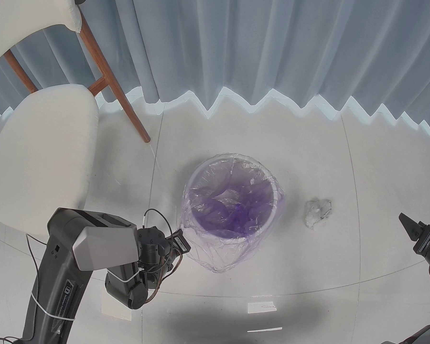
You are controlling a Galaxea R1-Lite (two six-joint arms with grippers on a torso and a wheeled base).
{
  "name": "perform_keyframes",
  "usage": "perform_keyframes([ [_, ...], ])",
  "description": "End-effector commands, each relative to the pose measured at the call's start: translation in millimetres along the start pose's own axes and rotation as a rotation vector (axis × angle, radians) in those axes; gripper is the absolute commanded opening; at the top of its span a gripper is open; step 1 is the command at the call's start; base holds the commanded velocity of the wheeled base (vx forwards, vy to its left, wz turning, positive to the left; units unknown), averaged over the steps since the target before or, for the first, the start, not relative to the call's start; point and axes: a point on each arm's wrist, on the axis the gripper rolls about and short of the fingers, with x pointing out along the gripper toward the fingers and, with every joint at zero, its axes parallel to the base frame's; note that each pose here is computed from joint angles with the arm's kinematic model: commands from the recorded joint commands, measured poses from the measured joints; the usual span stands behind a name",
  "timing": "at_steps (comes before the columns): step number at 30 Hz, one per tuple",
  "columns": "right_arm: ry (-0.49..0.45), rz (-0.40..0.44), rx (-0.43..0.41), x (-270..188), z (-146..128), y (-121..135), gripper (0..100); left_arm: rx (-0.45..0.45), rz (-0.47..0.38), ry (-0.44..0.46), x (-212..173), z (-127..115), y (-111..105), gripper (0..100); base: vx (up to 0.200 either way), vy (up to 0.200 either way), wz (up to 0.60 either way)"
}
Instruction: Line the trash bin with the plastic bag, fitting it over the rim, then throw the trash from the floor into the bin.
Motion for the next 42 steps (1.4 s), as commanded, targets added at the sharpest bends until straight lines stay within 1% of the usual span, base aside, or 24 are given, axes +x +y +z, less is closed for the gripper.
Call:
perform_keyframes([
  [1, -0.001, 0.001, 0.0, 0, 0, 0, 100, -0.014, -0.027, -0.033, -4, 15, -11, 100, 0.0, 0.0, 0.0],
  [3, 0.002, -0.001, 0.001, 0, 0, 0, 100, -0.013, -0.032, -0.037, -17, 25, -18, 100, 0.0, 0.0, 0.0],
  [4, 0.002, -0.001, 0.001, 0, 0, 0, 100, -0.013, -0.032, -0.037, -17, 25, -18, 100, 0.0, 0.0, 0.0],
  [5, 0.002, -0.001, 0.002, 1, 0, 0, 100, -0.014, -0.039, -0.041, -33, 37, -25, 100, 0.0, 0.0, 0.0],
  [8, 0.0, -0.001, 0.004, 2, 1, 0, 100, -0.018, -0.06, -0.051, -71, 61, -39, 100, 0.0, 0.0, 0.0],
  [9, 0.002, -0.001, 0.004, 2, 2, 0, 100, -0.021, -0.072, -0.067, -92, 73, -45, 100, 0.0, 0.0, 0.0],
  [10, 0.006, -0.003, 0.004, 3, 1, 0, 100, -0.024, -0.078, -0.074, -103, 79, -48, 100, 0.0, 0.0, 0.0],
  [11, 0.016, -0.007, 0.005, 5, 0, 0, 100, -0.03, -0.105, -0.095, -128, 92, -55, 100, 0.0, 0.0, 0.0],
  [12, 0.016, -0.007, 0.005, 5, 0, 0, 100, -0.03, -0.109, -0.096, -130, 93, -56, 100, 0.0, 0.0, 0.0],
  [13, 0.036, -0.014, 0.008, 9, -1, -1, 100, -0.035, -0.141, -0.122, -164, 107, -60, 100, 0.0, 0.0, 0.0],
  [15, 0.058, -0.022, 0.009, 15, 0, -1, 100, -0.04, -0.156, -0.157, -192, 118, -59, 100, 0.0, 0.0, 0.0],
  [19, 0.107, -0.04, 0.021, 34, 1, -2, 100, -0.07, -0.176, -0.265, -226, 137, -60, 100, 0.0, 0.0, 0.0],
  [21, 0.129, -0.042, 0.029, 43, 2, -2, 100, -0.083, -0.185, -0.299, -243, 142, -58, 100, 0.0, 0.0, 0.0],
  [23, 0.131, -0.041, 0.029, 44, 2, -2, 100, -0.084, -0.188, -0.3, -245, 142, -58, 100, 0.0, 0.0, 0.0],
  [24, 0.176, -0.032, 0.036, 58, 2, -3, 100, -0.067, -0.216, -0.323, -271, 144, -51, 100, 0.0, 0.0, 0.0],
  [26, 0.2, -0.038, 0.039, 71, 2, -4, 100, -0.034, -0.229, -0.363, -285, 149, -49, 100, 0.0, 0.0, 0.0],
  [28, 0.216, -0.044, 0.04, 81, 2, -5, 100, -0.023, -0.228, -0.392, -291, 153, -48, 100, 0.0, 0.0, 0.0],
  [31, 0.238, -0.055, 0.046, 104, 3, -7, 100, 0.023, -0.197, -0.453, -300, 161, -42, 100, 0.0, 0.0, 0.0],
  [34, 0.268, -0.056, 0.048, 120, 0, -9, 100, 0.051, -0.179, -0.477, -306, 164, -40, 100, 0.0, 0.0, 0.0],
  [36, 0.288, -0.052, 0.051, 128, -2, -11, 100, 0.057, -0.165, -0.477, -310, 165, -37, 100, 0.0, 0.0, 0.0],
  [39, 0.31, -0.046, 0.053, 140, -5, -14, 100, 0.086, -0.109, -0.448, -315, 163, -30, 100, 0.0, 0.0, 0.0],
  [42, 0.321, -0.036, 0.06, 153, -5, -18, 100, 0.122, -0.062, -0.442, -320, 163, -24, 100, 0.0, 0.0, 0.0],
])
